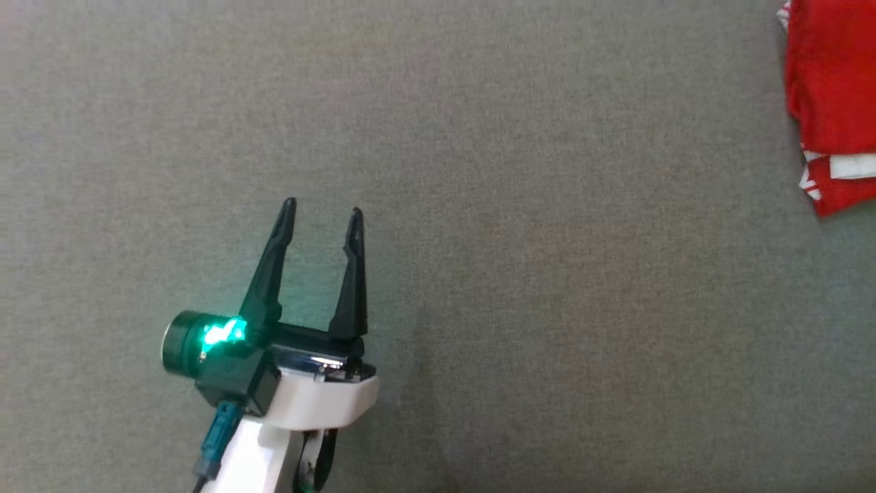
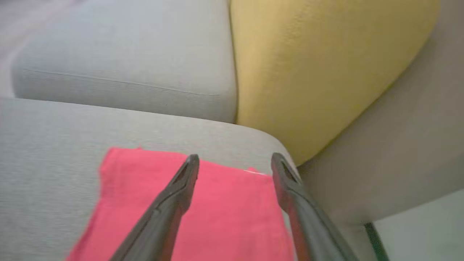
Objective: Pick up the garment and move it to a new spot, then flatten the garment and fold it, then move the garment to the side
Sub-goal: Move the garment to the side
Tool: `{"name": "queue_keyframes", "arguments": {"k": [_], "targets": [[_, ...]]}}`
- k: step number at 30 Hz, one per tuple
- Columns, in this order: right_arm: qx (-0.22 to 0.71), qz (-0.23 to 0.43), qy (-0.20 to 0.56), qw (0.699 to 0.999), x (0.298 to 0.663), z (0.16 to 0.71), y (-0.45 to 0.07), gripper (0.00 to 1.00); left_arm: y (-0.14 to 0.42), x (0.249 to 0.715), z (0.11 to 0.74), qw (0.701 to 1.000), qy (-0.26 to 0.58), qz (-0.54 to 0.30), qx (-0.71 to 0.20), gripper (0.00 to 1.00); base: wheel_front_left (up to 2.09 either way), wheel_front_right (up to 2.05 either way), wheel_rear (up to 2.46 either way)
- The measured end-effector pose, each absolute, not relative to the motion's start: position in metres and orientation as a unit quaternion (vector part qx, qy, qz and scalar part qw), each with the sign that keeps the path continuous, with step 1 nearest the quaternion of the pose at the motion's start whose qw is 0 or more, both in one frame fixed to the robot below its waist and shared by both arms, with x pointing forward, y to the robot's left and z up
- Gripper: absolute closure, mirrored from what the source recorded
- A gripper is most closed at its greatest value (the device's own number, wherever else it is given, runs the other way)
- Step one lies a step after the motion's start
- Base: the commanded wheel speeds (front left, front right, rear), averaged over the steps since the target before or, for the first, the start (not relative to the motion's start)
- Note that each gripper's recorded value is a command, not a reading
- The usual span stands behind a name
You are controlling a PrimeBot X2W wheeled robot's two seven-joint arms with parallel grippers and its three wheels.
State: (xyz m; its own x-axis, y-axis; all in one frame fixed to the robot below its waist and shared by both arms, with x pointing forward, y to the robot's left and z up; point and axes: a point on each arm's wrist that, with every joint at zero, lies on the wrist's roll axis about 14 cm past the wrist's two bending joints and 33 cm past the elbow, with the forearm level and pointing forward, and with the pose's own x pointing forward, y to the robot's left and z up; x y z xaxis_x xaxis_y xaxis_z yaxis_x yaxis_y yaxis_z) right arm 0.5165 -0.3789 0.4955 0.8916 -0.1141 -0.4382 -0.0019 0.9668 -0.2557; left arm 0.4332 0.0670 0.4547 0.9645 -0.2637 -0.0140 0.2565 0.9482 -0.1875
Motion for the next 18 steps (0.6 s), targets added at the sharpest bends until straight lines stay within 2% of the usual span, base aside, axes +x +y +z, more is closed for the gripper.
{"name": "queue_keyframes", "arguments": {"k": [4, 9, 13, 18], "targets": [[-0.07, 0.038, 0.226, 0.971, 0.503, 0.466, -0.308, 0.0, 0.071, 0.428, 0.466, 0.989, 0.008, -0.124, -0.084, 0.0, 0.0, 0.0, 0.0], [-0.005, 0.101, 0.22, 0.97, 0.457, 0.43, -0.23, 0.0, 0.077, 0.408, 0.475, 0.99, 0.006, -0.117, -0.078, 0.0, 0.0, 0.0, 0.0], [0.045, 0.131, 0.17, 0.976, 0.426, 0.43, -0.179, 0.0, 0.088, 0.387, 0.481, 0.991, 0.007, -0.098, -0.086, 0.0, 0.0, 0.0, 0.0], [0.069, 0.146, 0.088, 0.983, 0.39, 0.445, -0.145, 0.0, 0.099, 0.358, 0.49, 0.993, -0.004, -0.081, -0.085, 0.0, 0.0, 0.0, 0.0]]}}
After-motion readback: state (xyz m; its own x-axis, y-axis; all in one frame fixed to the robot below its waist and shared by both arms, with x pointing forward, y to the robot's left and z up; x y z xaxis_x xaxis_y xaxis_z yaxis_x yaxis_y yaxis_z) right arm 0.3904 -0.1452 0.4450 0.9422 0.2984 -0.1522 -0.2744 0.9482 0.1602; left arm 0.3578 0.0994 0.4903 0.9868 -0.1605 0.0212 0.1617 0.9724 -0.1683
